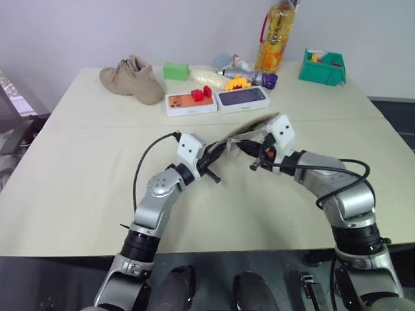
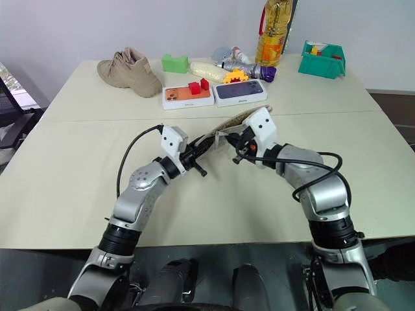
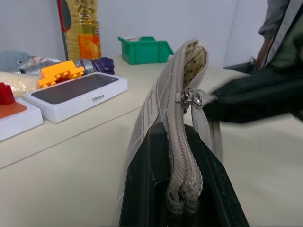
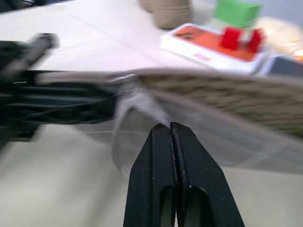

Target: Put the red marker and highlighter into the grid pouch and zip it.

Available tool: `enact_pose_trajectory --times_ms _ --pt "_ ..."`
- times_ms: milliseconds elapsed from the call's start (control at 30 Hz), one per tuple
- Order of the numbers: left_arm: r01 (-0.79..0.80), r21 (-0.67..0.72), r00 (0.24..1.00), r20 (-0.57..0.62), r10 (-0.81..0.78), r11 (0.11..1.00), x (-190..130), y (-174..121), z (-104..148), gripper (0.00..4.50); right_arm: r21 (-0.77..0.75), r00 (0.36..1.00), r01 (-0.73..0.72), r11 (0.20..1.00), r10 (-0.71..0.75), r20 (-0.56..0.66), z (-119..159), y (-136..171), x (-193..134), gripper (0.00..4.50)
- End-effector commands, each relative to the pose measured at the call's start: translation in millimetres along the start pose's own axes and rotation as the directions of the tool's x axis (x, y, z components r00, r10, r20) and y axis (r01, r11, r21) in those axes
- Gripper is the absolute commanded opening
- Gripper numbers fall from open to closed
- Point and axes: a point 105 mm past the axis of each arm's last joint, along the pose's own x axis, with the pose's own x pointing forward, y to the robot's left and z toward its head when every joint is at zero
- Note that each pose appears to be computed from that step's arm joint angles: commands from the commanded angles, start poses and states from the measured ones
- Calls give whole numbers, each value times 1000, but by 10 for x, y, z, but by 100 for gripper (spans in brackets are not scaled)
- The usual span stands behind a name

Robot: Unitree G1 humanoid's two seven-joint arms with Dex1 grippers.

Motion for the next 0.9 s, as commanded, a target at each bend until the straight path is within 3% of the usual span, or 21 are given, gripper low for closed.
enact_pose_trajectory --times_ms 33,300,467,533,633,700,800,900 --pt "-1 67 1000 13 0 998 -88 29 43 0 -69 984 174 982 -170 62 221 -418 -153 5" --pt "-14 136 999 -45 20 991 -263 122 -87 0 -122 909 415 901 -407 90 354 -967 -360 5" --pt "-10 161 997 -69 21 987 -364 141 -135 0 -147 870 493 858 -491 49 270 -1189 -465 5" --pt "-1 171 997 -81 15 985 -389 133 -158 0 -165 901 431 887 -435 13 185 -1102 -440 5" --pt "21 144 995 -96 -7 989 -415 101 -190 0 -182 974 209 961 -221 -52 29 -766 -412 5" --pt "35 141 995 -101 -21 989 -432 84 -191 0 -160 984 146 976 -160 -82 -50 -669 -450 57" --pt "43 108 991 -130 -29 993 -539 97 -219 110 -122 992 32 992 -47 -121 -199 -491 -579 183" --pt "7 97 987 -163 9 995 -671 164 -260 258 -87 988 28 996 -41 -148 -321 -463 -688 341"
